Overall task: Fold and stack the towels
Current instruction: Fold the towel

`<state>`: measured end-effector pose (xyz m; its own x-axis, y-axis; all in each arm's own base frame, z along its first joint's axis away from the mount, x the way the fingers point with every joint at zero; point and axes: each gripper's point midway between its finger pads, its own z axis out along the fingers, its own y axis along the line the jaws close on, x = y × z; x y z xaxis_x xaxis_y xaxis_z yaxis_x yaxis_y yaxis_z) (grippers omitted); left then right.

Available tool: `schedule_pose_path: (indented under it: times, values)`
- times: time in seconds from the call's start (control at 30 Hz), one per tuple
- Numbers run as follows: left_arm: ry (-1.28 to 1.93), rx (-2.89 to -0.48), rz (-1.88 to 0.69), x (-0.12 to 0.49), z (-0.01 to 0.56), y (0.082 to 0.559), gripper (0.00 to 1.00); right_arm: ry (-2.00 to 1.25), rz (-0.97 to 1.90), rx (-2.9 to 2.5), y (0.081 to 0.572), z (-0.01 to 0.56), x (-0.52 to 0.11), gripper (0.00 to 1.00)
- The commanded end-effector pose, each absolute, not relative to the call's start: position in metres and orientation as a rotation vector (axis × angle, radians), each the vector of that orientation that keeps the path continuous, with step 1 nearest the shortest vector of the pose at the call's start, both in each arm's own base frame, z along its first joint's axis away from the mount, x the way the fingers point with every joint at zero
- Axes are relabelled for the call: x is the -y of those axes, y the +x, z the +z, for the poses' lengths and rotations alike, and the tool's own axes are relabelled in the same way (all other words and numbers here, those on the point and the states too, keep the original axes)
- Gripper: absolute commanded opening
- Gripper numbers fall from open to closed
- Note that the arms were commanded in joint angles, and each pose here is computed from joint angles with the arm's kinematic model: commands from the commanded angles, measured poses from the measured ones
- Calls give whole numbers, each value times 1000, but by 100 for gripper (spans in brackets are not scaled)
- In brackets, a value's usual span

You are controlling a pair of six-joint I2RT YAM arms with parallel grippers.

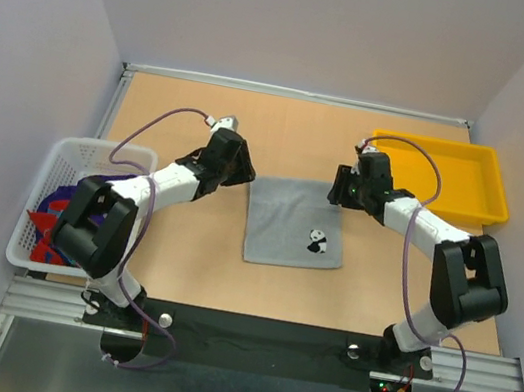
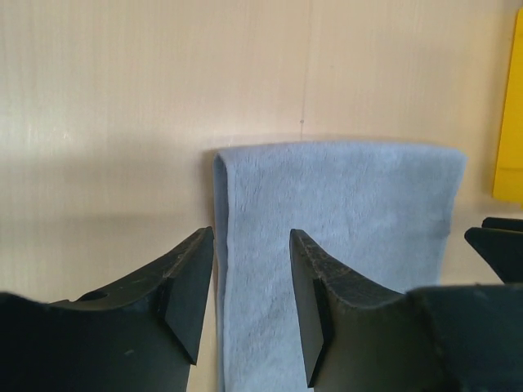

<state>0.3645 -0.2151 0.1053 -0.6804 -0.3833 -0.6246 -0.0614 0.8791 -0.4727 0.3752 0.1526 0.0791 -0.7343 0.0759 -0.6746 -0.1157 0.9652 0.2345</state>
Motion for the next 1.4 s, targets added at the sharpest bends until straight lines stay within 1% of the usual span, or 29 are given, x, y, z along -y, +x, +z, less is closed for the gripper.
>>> schedule_pose_path:
  times: [0.0,0.03,0.27,0.33,0.5,0.83,1.0,1.07,1.2,1.37]
  values:
    - [-207,-2238,-566,227,116,389,52,-16,312,-2269,422,98,-147,52]
    - [-208,-2257,-560,226,108,392,52,-5,307,-2295,424,87,-145,52]
    - [-195,-2287,-605,233,94,408,50,-8,365,-2316,445,73,-147,51]
    - [-187,-2295,-616,236,90,408,50,0,372,-2323,446,70,-146,51]
    - [-181,-2313,-634,239,83,408,48,-1,402,-2332,449,64,-148,45]
    - [-214,-2352,-642,240,69,404,44,-4,441,-2334,450,63,-154,45]
    - [-227,-2354,-633,239,66,405,44,-6,441,-2329,451,65,-154,44]
    - [-228,-2353,-630,239,66,406,44,-10,445,-2324,451,66,-155,41]
    - [-228,-2355,-636,240,66,407,44,-12,455,-2322,451,68,-156,38]
    - [-248,-2361,-610,234,64,405,47,-18,457,-2313,451,72,-156,38]
